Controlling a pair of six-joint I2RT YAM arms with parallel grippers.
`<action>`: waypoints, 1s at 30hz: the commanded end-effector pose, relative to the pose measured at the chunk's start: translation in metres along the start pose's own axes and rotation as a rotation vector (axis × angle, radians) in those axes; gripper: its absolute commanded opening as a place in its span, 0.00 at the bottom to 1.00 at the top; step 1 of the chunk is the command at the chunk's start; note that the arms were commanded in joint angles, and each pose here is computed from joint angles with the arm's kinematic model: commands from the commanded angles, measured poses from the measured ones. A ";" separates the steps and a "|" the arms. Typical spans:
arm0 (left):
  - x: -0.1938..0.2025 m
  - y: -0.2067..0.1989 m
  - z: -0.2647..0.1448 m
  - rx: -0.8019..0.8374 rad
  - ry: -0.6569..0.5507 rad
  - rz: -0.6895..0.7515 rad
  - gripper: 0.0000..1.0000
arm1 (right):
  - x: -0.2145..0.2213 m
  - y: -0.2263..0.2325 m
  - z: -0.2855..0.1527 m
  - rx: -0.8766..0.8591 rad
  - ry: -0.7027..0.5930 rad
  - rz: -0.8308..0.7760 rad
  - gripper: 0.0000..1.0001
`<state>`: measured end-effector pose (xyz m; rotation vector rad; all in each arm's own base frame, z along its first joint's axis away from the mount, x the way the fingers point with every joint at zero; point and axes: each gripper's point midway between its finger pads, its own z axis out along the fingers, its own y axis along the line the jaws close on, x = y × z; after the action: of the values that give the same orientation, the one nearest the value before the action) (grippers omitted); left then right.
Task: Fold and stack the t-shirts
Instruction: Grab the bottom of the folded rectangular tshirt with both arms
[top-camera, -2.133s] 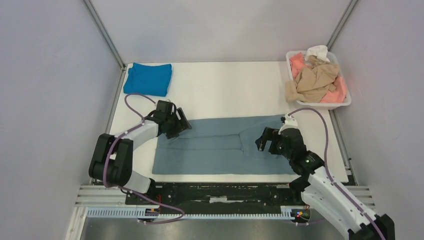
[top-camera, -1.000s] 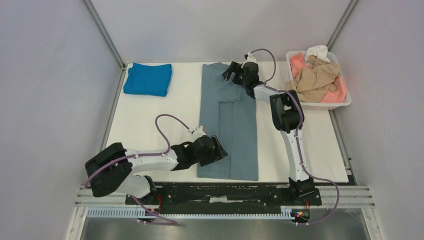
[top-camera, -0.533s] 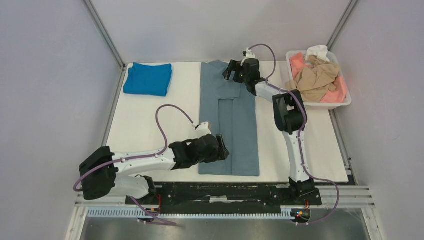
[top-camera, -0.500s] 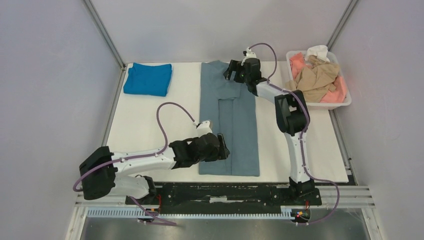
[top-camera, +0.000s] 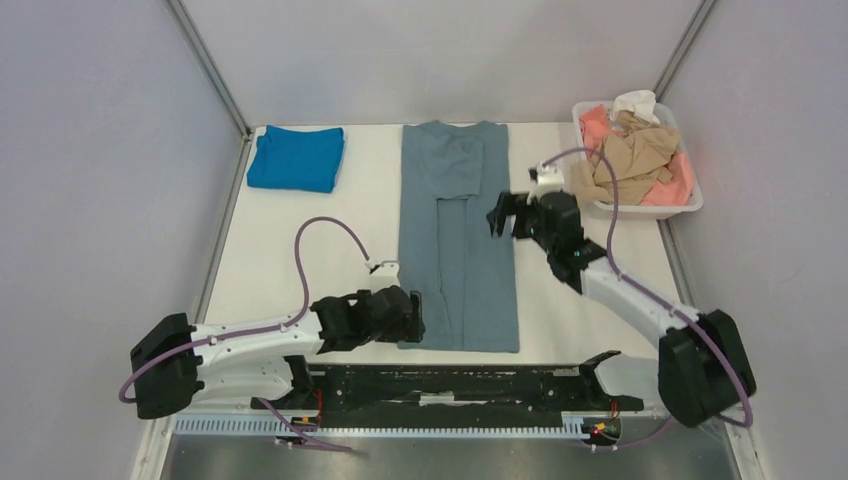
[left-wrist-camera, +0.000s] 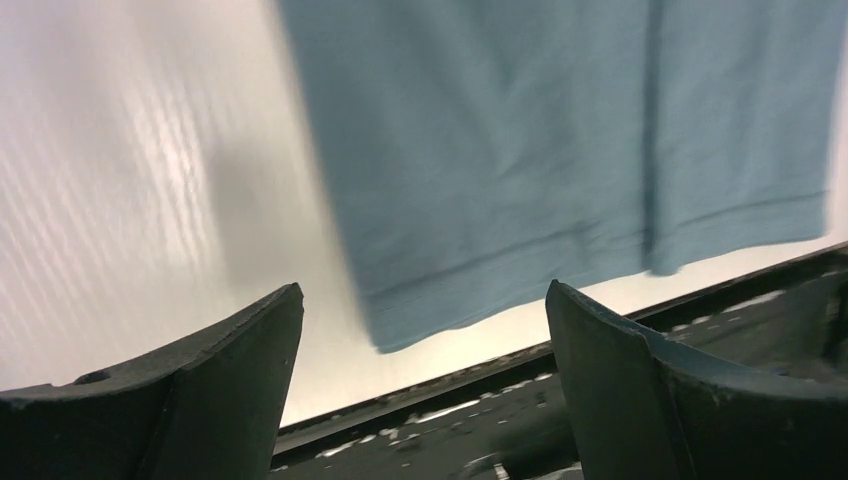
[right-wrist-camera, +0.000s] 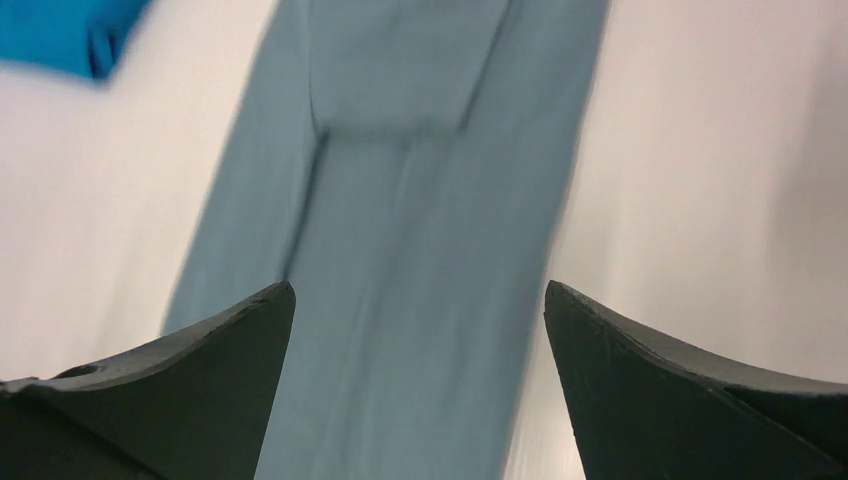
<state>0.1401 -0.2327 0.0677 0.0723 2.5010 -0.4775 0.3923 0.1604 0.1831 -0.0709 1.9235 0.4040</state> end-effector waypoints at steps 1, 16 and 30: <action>0.029 0.011 0.008 0.040 0.066 0.000 0.96 | 0.092 0.009 -0.058 -0.026 0.145 0.027 0.98; 0.055 0.018 0.024 0.012 0.155 -0.002 0.28 | 0.218 0.012 -0.156 -0.140 0.529 0.056 0.95; 0.057 0.023 0.021 -0.017 0.168 -0.019 0.02 | 0.272 0.026 -0.213 -0.241 0.877 0.021 0.58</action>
<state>0.1128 -0.2333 0.0172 0.1136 2.6325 -0.5393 0.1222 0.1608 0.0223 -0.3902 2.5756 0.6750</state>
